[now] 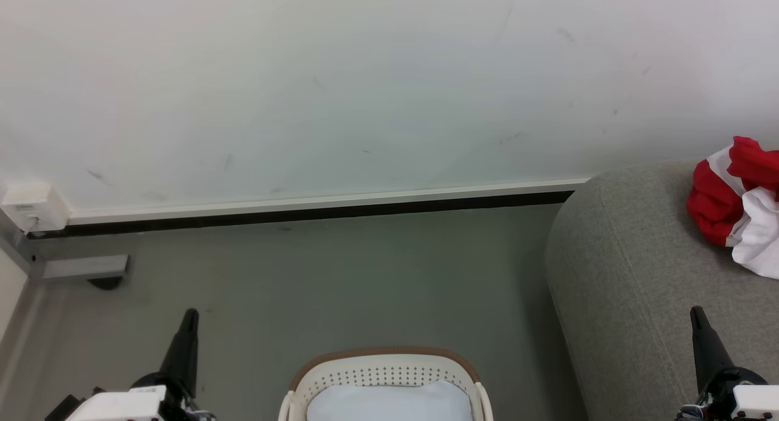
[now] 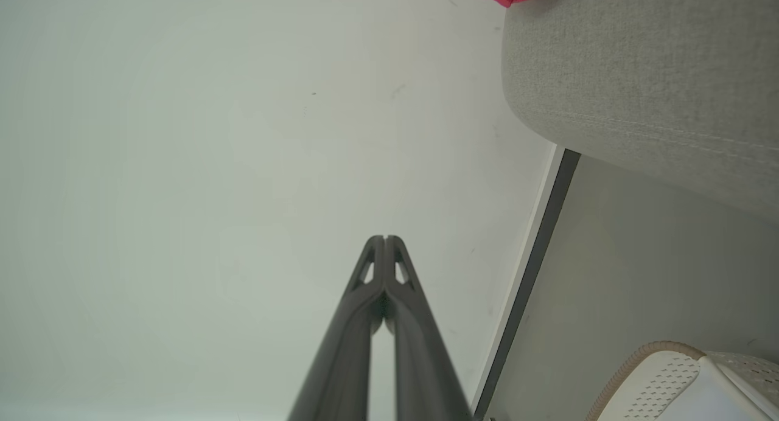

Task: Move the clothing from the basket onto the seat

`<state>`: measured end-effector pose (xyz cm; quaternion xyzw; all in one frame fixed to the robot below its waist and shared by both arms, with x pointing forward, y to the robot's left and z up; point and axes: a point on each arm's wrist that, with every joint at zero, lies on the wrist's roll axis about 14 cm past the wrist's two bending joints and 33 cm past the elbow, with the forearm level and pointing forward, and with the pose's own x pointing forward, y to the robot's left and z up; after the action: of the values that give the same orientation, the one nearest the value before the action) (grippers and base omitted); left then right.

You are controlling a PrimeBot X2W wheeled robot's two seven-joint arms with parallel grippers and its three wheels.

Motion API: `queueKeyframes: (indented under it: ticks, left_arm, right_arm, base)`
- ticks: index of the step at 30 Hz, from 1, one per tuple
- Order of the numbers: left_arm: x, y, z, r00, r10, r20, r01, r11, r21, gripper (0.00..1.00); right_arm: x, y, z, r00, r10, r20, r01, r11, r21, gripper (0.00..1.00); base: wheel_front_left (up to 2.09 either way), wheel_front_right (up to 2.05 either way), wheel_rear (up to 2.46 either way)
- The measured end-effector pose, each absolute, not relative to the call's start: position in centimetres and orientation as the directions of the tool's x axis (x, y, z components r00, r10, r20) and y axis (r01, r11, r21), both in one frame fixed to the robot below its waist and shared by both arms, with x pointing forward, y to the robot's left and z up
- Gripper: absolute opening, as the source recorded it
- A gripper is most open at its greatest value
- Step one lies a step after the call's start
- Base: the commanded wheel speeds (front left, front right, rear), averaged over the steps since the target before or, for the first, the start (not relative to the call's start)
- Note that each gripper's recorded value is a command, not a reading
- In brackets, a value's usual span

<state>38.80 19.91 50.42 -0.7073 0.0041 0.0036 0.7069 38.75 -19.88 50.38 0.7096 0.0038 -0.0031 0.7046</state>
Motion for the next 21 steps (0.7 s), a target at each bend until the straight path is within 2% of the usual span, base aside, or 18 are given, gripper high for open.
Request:
queueKeyframes:
  ticks: [21]
  left_arm:
    - [38.80, 19.92, 50.42, 1.000, 0.000, -0.011, -0.011, -0.001, -1.000, 0.00]
  right_arm:
    - [38.75, -19.88, 50.38, 1.000, 0.001, -0.010, 0.010, -0.007, 1.000, 0.00]
  base:
    - [0.00, 0.00, 0.00]
